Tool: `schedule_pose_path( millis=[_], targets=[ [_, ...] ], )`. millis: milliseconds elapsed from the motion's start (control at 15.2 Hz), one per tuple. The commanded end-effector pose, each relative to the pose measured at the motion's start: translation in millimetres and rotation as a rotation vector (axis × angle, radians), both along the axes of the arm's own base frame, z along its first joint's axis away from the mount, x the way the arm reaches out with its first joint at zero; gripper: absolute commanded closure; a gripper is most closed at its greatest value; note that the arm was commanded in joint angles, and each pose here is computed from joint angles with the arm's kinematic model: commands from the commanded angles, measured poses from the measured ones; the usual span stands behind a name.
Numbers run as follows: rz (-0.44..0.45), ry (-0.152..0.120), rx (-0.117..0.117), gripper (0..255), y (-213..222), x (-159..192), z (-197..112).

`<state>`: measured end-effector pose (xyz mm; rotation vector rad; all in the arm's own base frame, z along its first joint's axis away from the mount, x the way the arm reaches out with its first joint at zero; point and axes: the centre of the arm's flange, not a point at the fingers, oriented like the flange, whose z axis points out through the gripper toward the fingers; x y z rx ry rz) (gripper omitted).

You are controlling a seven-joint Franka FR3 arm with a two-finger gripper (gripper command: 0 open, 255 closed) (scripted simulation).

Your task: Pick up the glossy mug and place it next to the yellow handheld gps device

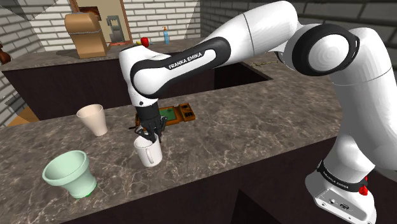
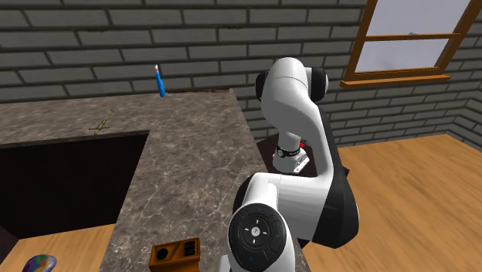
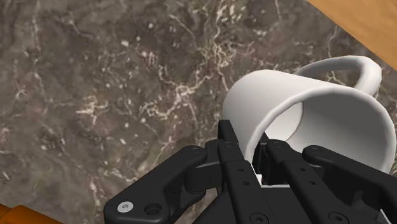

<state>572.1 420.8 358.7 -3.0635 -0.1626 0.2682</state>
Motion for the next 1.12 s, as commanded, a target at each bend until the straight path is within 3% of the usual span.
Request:
schedule_pose_path(
  millis=[0,66,396,660,1056],
  targets=[
    [0.0,0.0,0.0,255,0,0,0],
    [0.0,0.0,0.0,0,0,0,0],
    [0.0,0.0,0.0,0,0,0,0],
    [0.0,0.0,0.0,0,-3,9,49],
    [0.0,0.0,0.0,0,-3,9,49]
  ],
)
